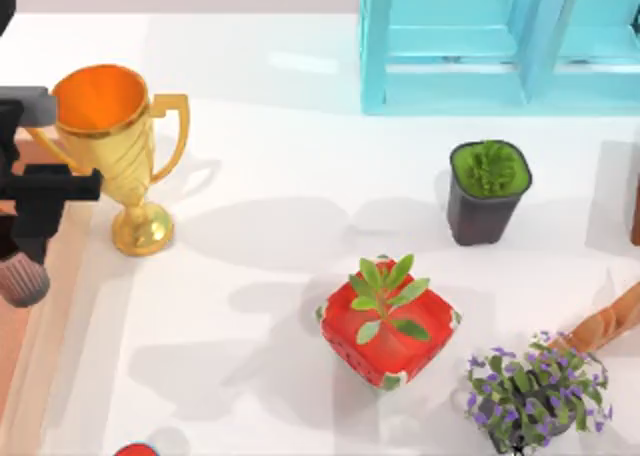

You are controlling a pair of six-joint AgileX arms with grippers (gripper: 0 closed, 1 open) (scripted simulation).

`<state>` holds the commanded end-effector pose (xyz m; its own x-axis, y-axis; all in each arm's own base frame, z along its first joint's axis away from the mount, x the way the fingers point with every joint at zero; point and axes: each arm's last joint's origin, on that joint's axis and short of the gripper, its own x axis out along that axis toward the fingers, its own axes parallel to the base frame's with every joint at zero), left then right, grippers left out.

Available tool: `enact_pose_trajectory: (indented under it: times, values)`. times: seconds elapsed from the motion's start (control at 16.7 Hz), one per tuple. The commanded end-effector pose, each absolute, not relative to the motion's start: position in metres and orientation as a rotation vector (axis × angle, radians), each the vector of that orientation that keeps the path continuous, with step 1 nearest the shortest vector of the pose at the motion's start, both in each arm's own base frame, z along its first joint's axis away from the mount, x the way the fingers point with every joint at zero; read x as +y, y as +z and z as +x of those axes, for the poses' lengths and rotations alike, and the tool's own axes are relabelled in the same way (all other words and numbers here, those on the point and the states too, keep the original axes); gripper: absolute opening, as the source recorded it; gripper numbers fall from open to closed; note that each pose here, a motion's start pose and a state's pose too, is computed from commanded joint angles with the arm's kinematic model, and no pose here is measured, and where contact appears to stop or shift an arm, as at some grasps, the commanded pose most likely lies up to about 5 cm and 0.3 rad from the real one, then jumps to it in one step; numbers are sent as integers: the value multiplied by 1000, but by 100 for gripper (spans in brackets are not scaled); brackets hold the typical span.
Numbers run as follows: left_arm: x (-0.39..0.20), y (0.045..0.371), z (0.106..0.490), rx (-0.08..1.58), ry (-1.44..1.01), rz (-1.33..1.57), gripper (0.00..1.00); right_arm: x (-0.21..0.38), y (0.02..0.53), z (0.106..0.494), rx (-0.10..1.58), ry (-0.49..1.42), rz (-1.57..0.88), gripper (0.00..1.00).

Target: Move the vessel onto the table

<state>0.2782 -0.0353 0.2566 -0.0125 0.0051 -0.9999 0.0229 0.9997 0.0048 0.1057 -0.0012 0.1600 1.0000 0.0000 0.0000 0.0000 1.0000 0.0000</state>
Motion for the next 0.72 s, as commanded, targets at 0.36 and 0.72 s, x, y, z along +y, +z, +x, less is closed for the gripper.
enact_pose_trajectory:
  times: [0.36,0.72]
  values:
    - [-111,257,263,1592,-15,36,0,-1,160,106,0,0,0,100]
    - [-196,257,212,1587,-5,36,0,-1,160,106,0,0,0,100]
